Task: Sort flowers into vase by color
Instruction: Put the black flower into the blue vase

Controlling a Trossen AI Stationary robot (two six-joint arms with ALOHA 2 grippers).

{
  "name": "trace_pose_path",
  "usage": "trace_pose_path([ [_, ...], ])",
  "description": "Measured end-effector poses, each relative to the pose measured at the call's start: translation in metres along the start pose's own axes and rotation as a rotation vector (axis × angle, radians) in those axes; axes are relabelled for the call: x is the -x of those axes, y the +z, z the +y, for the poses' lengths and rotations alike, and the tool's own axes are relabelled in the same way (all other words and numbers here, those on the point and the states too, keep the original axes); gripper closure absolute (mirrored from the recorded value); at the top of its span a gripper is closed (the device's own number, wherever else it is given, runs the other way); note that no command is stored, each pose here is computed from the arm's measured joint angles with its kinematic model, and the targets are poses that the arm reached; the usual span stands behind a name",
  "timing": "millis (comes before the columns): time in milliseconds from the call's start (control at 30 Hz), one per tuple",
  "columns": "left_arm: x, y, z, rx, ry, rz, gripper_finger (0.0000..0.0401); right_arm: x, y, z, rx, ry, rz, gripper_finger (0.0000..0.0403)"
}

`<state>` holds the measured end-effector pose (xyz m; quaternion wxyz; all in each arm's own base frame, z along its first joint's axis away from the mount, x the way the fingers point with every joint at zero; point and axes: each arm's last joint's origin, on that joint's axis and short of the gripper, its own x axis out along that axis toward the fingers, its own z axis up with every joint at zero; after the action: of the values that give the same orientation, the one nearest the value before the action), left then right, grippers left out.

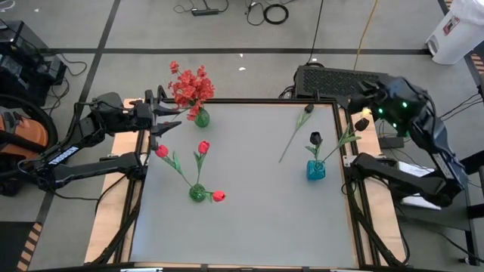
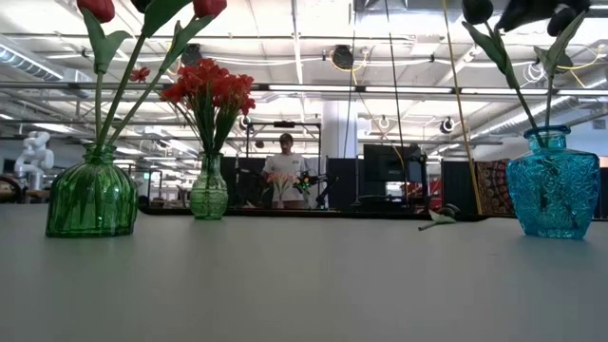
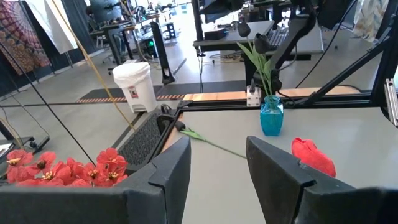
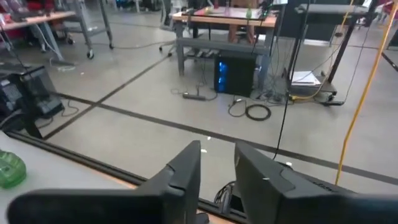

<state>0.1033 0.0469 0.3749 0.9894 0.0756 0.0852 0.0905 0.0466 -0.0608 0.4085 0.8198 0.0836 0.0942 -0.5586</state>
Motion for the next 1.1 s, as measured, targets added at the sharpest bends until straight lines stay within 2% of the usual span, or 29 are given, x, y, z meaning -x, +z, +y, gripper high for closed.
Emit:
trace_pose_path([
  [300, 0.0, 0.0, 0.0, 0.0, 0.0, 0.0, 0.0237, -0.044, 0.038, 0.016, 0.037, 0.026, 0.082, 0.0289],
  [400, 0.0, 0.0, 0.0, 0.0, 0.0, 0.0, 0.0237, -0.061, 0.046, 0.011, 0.041, -0.021, 0.118, 0.0289],
  [500, 0.0, 0.0, 0.0, 0.0, 0.0, 0.001, 0.0237, -0.056, 0.044, 0.007, 0.071, -0.038, 0.153, 0.0289],
  [667, 0.0, 0.0, 0.0, 0.0, 0.0, 0.0, 0.0237, -0.052, 0.047, 0.008, 0.028, 0.038, 0.122, 0.0289],
  [933, 0.0, 0.0, 0.0, 0.0, 0.0, 0.0, 0.0237, -0.056, 0.046, 0.008, 0.005, 0.01, 0.142, 0.0289],
  [1100, 0.0, 0.0, 0.0, 0.0, 0.0, 0.0, 0.0237, -0.068, 0.036, 0.021, -0.048, 0.228, 0.224, 0.0289],
])
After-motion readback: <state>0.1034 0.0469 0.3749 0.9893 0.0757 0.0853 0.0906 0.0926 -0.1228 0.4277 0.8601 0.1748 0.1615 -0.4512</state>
